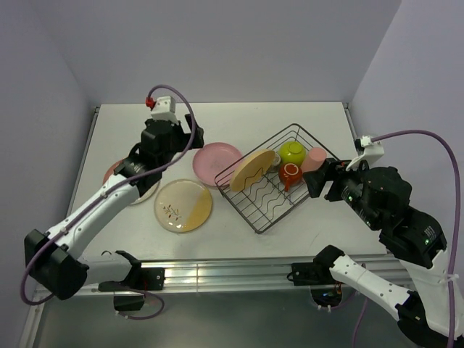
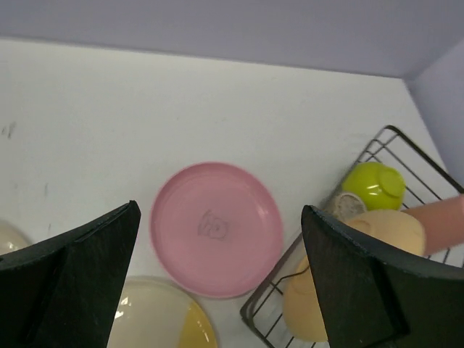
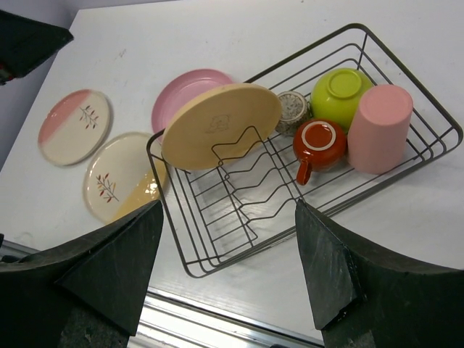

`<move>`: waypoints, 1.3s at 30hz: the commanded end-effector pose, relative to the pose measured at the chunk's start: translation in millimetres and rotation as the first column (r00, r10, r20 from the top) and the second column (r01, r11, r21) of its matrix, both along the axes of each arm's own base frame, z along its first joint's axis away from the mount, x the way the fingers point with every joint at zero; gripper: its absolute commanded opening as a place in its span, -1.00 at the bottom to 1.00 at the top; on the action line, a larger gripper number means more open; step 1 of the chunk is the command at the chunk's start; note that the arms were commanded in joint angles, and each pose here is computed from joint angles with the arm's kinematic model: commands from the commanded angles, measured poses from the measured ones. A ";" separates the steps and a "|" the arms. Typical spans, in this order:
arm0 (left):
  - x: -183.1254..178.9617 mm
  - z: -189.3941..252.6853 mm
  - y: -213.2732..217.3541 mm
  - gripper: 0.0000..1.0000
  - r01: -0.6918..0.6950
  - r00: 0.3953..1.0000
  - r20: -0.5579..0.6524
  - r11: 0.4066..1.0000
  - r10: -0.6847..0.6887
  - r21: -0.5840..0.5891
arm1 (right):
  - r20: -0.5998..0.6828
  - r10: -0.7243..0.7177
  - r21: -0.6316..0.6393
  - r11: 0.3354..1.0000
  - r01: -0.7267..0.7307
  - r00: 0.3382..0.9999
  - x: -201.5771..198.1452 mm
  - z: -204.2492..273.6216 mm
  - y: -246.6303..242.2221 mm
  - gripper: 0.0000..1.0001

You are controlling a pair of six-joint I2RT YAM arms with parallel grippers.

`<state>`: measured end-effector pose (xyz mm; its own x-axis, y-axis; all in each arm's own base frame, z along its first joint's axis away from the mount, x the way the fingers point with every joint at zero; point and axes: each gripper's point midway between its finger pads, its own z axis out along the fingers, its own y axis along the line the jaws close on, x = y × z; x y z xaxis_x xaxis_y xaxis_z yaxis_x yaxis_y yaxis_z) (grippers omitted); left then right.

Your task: Load the mixed dishes into the dish rack

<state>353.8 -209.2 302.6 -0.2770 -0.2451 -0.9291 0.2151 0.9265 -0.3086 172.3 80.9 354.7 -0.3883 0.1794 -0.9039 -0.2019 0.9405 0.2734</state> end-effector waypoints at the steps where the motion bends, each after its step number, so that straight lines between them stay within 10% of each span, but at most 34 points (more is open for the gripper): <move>1: 19.1 -37.7 20.1 0.99 -0.085 0.975 -0.209 0.994 0.069 -0.066 | 0.027 -0.003 0.010 1.000 0.003 1.000 1.2 5.9 -0.8 0.61; 11: 74.3 -157.2 29.7 0.83 -0.211 0.827 -0.537 0.977 0.167 -0.020 | 0.026 0.007 0.008 1.000 -0.007 1.000 -1.2 6.0 -0.9 0.62; 22: 87.7 -230.2 25.1 0.60 -0.237 0.743 -0.635 0.970 0.211 0.045 | 0.024 0.007 0.006 1.000 -0.007 1.000 -3.8 5.4 -2.7 0.61; 39: 85.8 -267.0 27.8 -0.36 -0.194 0.704 -0.674 0.973 0.225 0.122 | 0.015 0.025 0.017 1.000 -0.025 1.000 0.5 8.3 5.4 0.61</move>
<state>431.7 -176.9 30.2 -0.7860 -0.3582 -0.5038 -0.2629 0.9313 -0.2521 169.9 84.1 354.7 -0.3949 0.1776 -0.9014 -0.2212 0.9339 0.2809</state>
